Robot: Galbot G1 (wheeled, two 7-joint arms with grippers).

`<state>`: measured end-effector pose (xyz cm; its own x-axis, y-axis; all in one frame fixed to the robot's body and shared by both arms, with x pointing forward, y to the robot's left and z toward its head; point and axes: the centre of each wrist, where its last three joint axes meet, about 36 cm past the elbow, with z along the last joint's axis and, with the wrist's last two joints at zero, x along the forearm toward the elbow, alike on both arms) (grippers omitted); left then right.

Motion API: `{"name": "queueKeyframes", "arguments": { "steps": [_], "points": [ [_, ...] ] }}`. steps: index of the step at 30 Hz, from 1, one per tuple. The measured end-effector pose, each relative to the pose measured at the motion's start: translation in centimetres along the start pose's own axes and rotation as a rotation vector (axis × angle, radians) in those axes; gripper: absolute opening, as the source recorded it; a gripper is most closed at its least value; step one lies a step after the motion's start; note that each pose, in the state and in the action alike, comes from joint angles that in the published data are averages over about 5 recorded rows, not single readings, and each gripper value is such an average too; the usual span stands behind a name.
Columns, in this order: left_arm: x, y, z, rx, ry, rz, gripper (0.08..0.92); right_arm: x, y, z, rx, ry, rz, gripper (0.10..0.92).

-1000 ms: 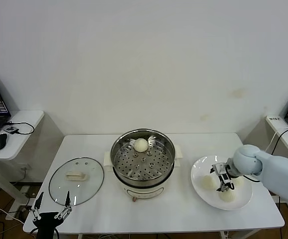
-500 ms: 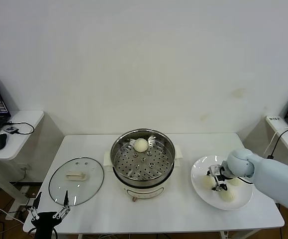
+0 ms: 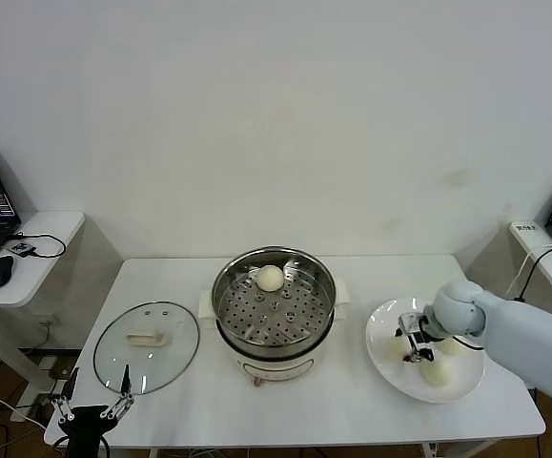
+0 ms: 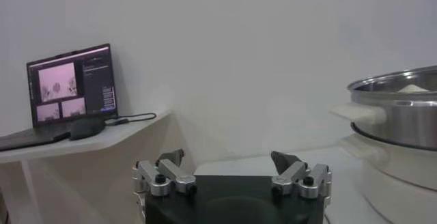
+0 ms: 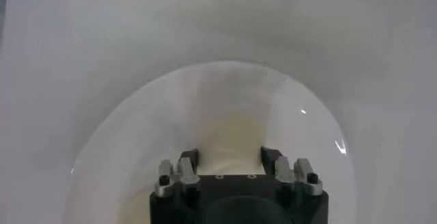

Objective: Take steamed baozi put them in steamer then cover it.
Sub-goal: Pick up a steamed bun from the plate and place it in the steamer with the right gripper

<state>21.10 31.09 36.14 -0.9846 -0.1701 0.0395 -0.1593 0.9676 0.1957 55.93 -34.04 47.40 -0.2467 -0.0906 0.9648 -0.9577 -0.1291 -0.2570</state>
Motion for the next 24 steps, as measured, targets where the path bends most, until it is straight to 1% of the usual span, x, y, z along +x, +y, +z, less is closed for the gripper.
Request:
{"name": "queueKeyframes", "arguments": {
  "steps": [3,7,14,19,24],
  "points": [
    [0.0,0.0,0.0,0.0,-0.002,0.001,0.823,1.4,-0.6,0.2,-0.004,-0.003,0.021,0.522],
    [-0.2,0.0,-0.2,-0.001,-0.007,0.004,0.823,3.8,-1.5,0.5,-0.013,-0.009,0.056,0.525],
    [-0.5,0.0,-0.4,-0.002,-0.018,0.016,0.823,9.3,-4.0,-0.2,-0.014,-0.041,0.139,0.529],
    [-0.9,0.1,-0.6,-0.003,-0.028,0.024,0.823,13.9,-6.4,-2.6,0.012,-0.083,0.202,0.534],
    [-1.3,0.3,-0.8,-0.009,-0.038,0.028,0.823,17.6,-8.8,-6.8,0.045,-0.144,0.248,0.535]
  ]
}}
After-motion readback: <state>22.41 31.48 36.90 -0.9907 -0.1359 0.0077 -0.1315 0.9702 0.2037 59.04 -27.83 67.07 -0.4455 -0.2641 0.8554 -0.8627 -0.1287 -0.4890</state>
